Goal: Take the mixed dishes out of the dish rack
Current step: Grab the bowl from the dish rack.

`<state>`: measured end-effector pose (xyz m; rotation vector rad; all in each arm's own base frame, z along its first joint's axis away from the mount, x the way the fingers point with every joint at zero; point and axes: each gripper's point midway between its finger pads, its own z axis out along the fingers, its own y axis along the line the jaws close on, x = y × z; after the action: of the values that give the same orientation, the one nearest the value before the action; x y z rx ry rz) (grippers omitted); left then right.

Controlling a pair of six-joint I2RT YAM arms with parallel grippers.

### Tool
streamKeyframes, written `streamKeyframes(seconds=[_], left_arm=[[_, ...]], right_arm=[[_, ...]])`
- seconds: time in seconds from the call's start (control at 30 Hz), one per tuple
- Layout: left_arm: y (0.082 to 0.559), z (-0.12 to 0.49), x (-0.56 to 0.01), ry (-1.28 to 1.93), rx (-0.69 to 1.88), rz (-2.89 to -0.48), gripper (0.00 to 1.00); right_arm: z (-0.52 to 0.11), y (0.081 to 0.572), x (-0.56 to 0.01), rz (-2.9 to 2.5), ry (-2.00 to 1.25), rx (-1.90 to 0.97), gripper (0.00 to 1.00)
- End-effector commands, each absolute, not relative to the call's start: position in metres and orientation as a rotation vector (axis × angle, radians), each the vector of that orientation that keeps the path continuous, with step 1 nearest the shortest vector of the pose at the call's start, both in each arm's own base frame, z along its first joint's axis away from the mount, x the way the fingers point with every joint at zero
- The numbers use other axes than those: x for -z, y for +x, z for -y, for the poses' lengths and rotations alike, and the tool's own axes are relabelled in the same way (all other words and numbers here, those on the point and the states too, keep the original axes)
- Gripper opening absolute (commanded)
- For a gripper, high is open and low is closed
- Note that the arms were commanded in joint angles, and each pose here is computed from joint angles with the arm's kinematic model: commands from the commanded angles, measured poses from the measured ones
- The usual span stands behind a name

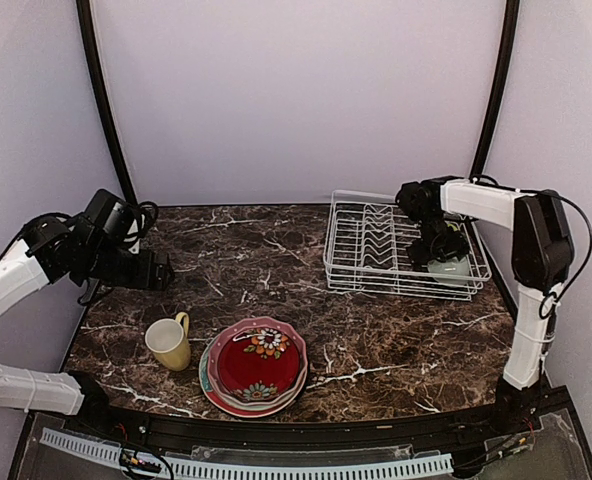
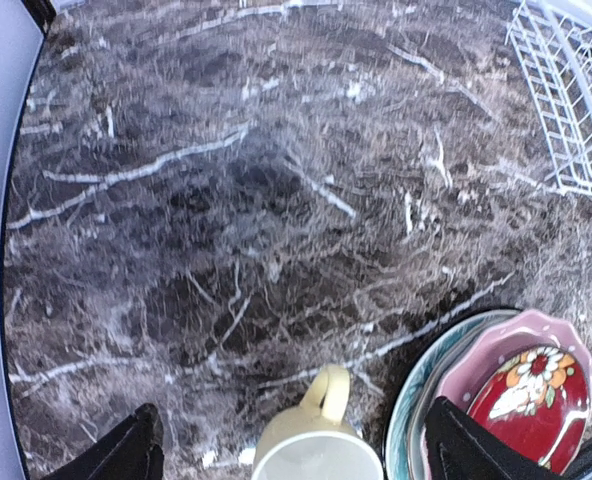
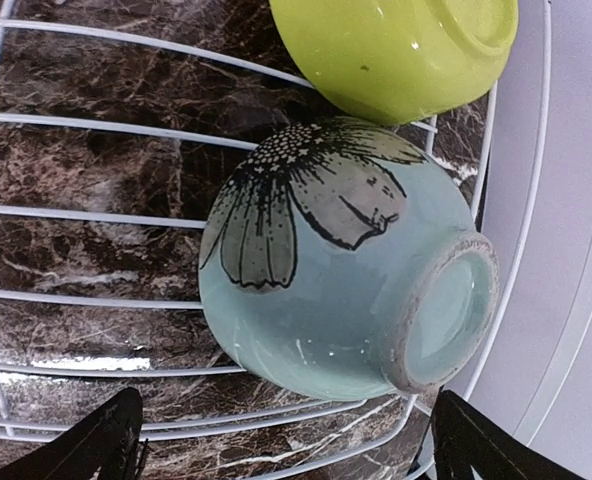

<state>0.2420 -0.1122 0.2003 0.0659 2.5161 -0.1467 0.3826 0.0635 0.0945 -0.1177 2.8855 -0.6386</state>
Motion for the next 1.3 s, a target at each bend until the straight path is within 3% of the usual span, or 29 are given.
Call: streamKeyframes(seconds=[0.0, 0.4, 0.9, 1.1, 1.27], left_arm=[[0.269, 0.112, -0.242, 0.148, 0.096, -2.310, 0.90], [0.264, 0.122, -0.233, 0.141, 0.222, -2.257, 0.90], [0.264, 0.124, -0.234, 0.147, 0.240, -2.249, 0.90], [0.266, 0.127, -0.235, 0.145, 0.253, -2.252, 0.90], [0.267, 0.131, -0.233, 0.145, 0.266, -2.258, 0.90]], right_arm=[[-0.052, 0.386, -0.099, -2.828, -0.080, 0.869, 0.98], [-0.046, 0.394, -0.067, -2.792, -0.090, 1.094, 0.97], [-0.049, 0.398, -0.054, -2.739, -0.188, 1.182, 0.88], [-0.052, 0.402, -0.056, -2.725, -0.278, 1.194, 0.98], [-0.055, 0.408, -0.053, -2.708, -0.388, 1.195, 0.99]])
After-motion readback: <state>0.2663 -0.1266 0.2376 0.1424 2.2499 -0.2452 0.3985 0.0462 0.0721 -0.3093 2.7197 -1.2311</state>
